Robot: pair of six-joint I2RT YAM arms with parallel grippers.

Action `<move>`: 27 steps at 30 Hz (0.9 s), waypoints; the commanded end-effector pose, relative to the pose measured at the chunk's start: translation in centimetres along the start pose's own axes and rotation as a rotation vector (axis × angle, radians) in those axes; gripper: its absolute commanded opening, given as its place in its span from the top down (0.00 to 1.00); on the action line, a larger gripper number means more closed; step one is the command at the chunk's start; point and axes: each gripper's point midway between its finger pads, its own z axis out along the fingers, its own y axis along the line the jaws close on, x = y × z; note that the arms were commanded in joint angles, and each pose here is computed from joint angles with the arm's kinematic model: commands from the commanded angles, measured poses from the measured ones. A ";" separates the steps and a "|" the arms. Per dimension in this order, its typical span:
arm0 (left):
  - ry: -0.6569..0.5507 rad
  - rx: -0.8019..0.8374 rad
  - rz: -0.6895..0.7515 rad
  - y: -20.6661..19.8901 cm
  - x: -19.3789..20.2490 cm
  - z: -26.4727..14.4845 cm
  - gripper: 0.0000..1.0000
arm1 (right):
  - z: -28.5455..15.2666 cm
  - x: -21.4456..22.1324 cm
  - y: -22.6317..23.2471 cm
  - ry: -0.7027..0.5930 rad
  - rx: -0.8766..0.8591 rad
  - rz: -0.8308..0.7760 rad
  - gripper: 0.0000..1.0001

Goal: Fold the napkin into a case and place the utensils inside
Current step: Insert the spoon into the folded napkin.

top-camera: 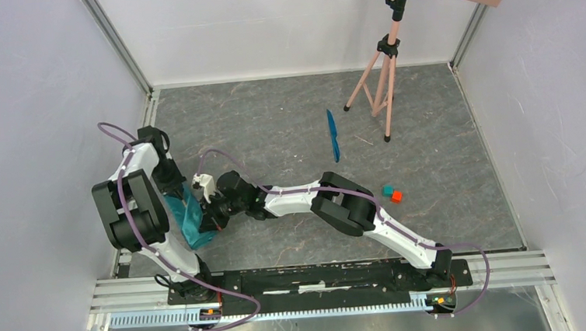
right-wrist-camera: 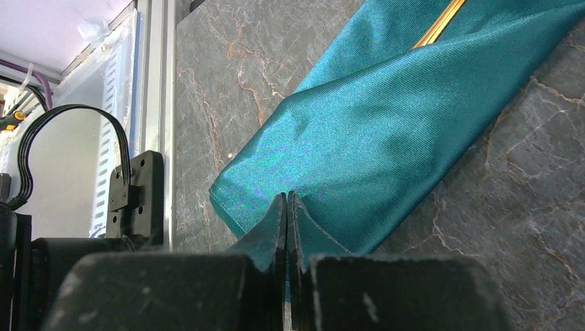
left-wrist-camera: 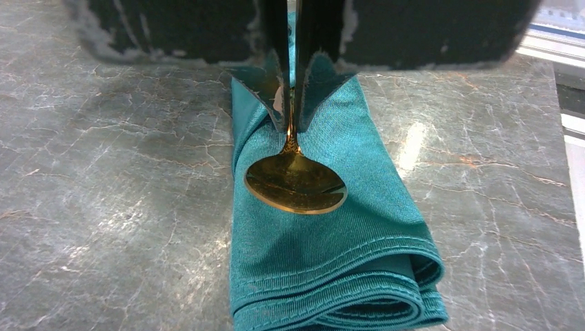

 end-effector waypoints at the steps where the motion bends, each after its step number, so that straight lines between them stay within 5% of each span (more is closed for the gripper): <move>1: 0.059 0.013 -0.034 -0.3 1.1 0.6 0.98 | 0.6 -1.4 0.8 -0.032 -0.006 -0.044 1.00; 19: 0.104 0.034 -0.052 -0.8 1.8 1.2 0.96 | 0.7 -1.5 1.0 -0.033 -0.004 -0.050 1.00; 27: 0.094 0.026 -0.057 -0.7 2.0 1.1 0.88 | 0.8 -1.5 1.1 -0.034 -0.005 -0.053 1.00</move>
